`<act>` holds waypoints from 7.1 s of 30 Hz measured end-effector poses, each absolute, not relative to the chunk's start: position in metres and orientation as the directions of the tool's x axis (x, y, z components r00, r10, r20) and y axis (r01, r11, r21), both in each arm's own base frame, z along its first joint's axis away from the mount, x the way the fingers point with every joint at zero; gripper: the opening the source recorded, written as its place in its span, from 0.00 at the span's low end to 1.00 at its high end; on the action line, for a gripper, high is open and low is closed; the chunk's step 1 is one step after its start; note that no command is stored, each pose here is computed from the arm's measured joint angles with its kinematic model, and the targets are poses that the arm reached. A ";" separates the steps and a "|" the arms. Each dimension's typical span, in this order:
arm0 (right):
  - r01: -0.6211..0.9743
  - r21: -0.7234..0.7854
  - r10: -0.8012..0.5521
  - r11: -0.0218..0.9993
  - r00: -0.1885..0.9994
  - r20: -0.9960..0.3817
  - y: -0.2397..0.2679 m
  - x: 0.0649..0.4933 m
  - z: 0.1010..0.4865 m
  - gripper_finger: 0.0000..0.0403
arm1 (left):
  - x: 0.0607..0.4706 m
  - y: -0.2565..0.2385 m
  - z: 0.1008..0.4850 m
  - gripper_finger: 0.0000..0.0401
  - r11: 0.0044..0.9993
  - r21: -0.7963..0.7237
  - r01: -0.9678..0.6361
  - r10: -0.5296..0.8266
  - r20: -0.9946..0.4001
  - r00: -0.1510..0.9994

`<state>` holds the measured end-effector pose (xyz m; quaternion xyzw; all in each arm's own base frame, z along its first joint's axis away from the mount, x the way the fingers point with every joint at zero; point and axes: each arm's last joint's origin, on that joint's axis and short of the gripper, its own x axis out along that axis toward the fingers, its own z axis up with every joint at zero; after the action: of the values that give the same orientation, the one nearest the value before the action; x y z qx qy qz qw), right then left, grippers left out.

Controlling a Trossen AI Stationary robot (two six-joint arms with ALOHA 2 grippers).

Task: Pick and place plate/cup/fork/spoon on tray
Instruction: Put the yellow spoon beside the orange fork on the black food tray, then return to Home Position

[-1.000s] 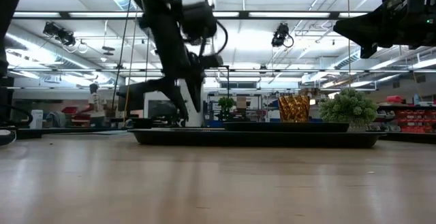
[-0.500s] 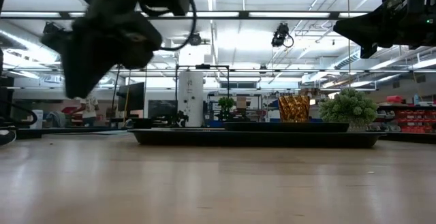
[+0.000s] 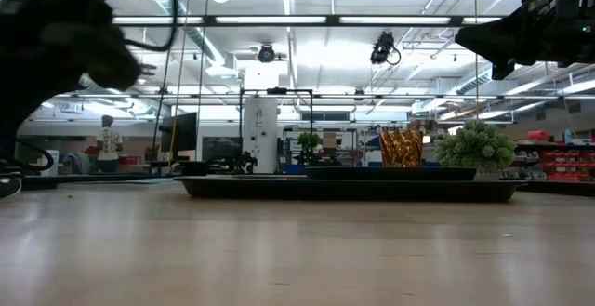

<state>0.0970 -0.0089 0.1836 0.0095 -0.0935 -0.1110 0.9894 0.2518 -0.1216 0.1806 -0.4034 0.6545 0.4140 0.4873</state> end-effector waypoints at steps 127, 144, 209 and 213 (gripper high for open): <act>0.218 0.040 -0.221 0.975 0.958 0.183 -0.009 0.097 0.184 0.17 | 0.316 0.094 0.138 0.28 0.267 -0.226 -0.937 0.318 -0.897 0.307; 0.218 0.039 -0.221 0.975 0.958 0.183 -0.009 0.097 0.184 0.17 | 0.307 0.066 0.184 0.38 0.786 -0.017 -0.618 0.304 -0.860 0.411; 0.216 0.046 -0.221 0.975 0.951 0.218 -0.009 0.096 0.187 0.17 | 0.105 -0.016 0.181 0.35 0.990 0.006 0.139 -0.139 0.130 0.982; 0.216 0.047 -0.221 0.975 0.950 0.220 -0.009 0.096 0.187 0.17 | 0.101 -0.014 0.165 0.35 0.993 0.012 0.121 -0.121 -0.021 0.992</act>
<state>0.0962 -0.0088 0.1872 0.0110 -0.1125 -0.1106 0.9874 0.1008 -0.0139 0.1650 0.0065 0.0099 -0.0607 0.9981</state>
